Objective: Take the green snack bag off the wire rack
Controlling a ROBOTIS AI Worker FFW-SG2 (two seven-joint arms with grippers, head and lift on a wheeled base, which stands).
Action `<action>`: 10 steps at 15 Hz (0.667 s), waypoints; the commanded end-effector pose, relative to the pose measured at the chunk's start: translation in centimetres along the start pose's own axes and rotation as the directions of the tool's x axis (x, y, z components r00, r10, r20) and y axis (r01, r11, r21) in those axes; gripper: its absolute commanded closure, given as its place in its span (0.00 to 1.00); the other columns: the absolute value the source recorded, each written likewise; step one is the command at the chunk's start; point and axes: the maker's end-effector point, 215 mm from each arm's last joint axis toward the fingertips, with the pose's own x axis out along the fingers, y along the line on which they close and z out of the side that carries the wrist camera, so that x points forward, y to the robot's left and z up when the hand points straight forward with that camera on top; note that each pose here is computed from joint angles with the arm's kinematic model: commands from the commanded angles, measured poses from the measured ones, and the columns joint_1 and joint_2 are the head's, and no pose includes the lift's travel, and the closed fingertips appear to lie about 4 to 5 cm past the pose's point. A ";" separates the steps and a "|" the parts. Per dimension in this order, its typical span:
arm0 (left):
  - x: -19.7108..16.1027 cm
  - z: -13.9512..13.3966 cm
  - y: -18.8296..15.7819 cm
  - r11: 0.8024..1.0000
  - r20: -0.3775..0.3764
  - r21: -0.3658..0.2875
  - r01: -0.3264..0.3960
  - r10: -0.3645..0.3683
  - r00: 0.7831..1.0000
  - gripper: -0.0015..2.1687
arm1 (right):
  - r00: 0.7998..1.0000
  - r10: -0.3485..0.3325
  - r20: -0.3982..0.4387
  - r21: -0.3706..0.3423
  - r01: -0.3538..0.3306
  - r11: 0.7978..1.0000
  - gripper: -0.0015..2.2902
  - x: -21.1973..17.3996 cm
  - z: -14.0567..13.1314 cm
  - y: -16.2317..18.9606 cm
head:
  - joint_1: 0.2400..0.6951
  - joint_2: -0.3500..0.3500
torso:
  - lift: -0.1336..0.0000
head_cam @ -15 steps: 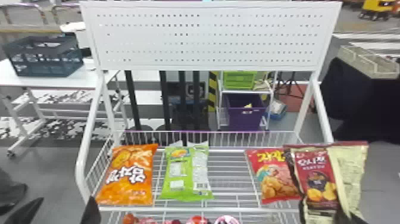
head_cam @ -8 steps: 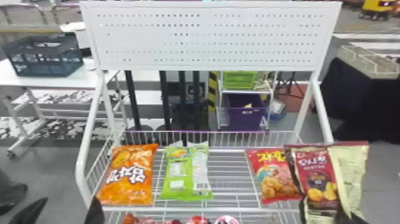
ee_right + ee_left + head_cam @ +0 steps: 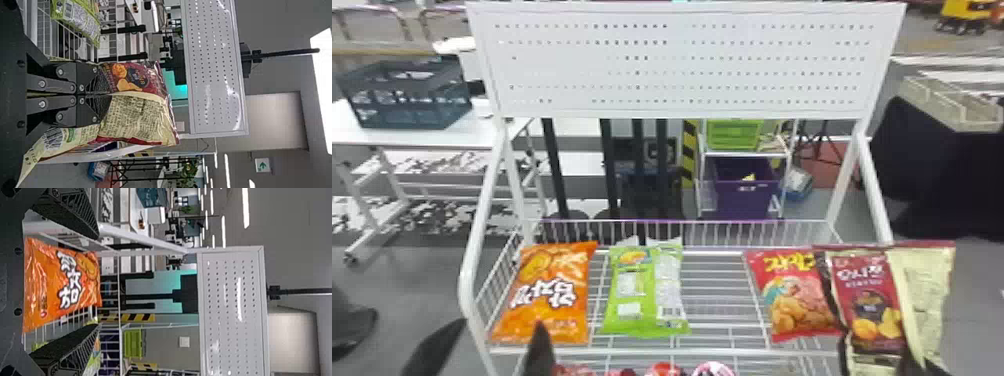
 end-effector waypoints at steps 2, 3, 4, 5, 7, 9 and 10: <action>3.7 -2.7 -8.0 0.991 -0.031 -0.007 0.131 -0.131 0.991 0.04 | 1.000 -0.002 -0.008 0.003 0.002 1.000 0.98 -0.1 -0.5 0.0 | 0.57 0.50 | 1.00; 5.1 -4.0 -10.2 0.987 -0.062 0.012 0.161 -0.160 0.985 0.04 | 1.000 -0.002 -0.011 0.002 0.002 1.000 0.98 -0.1 -0.7 -0.1 | 0.57 0.50 | 1.00; 6.4 -4.8 -11.5 0.984 -0.072 0.022 0.175 -0.173 0.982 0.04 | 1.000 -0.003 -0.011 0.003 0.003 1.000 0.98 -0.1 -0.7 -0.1 | 0.57 0.50 | 1.00; 7.8 -5.6 -12.8 0.982 -0.086 0.037 0.184 -0.181 0.980 0.04 | 1.000 -0.004 -0.014 0.002 0.004 1.000 0.98 0.0 -0.8 -0.2 | 0.57 0.50 | 1.00; 10.3 -6.6 -14.9 0.979 -0.100 0.048 0.197 -0.191 0.976 0.04 | 1.000 -0.005 -0.017 0.001 0.005 1.000 0.98 0.1 -1.2 -0.2 | 0.57 0.50 | 1.00; 12.7 -7.9 -16.5 0.978 -0.120 0.065 0.197 -0.188 0.975 0.04 | 1.000 -0.002 -0.016 0.001 0.002 1.000 0.98 0.4 -1.4 -0.2 | 0.57 0.50 | 1.00; 14.1 -8.7 -16.8 0.978 -0.133 0.077 0.194 -0.183 0.974 0.04 | 1.000 0.001 -0.018 0.005 -0.001 1.000 0.98 0.5 -1.7 0.0 | 0.57 0.50 | 1.00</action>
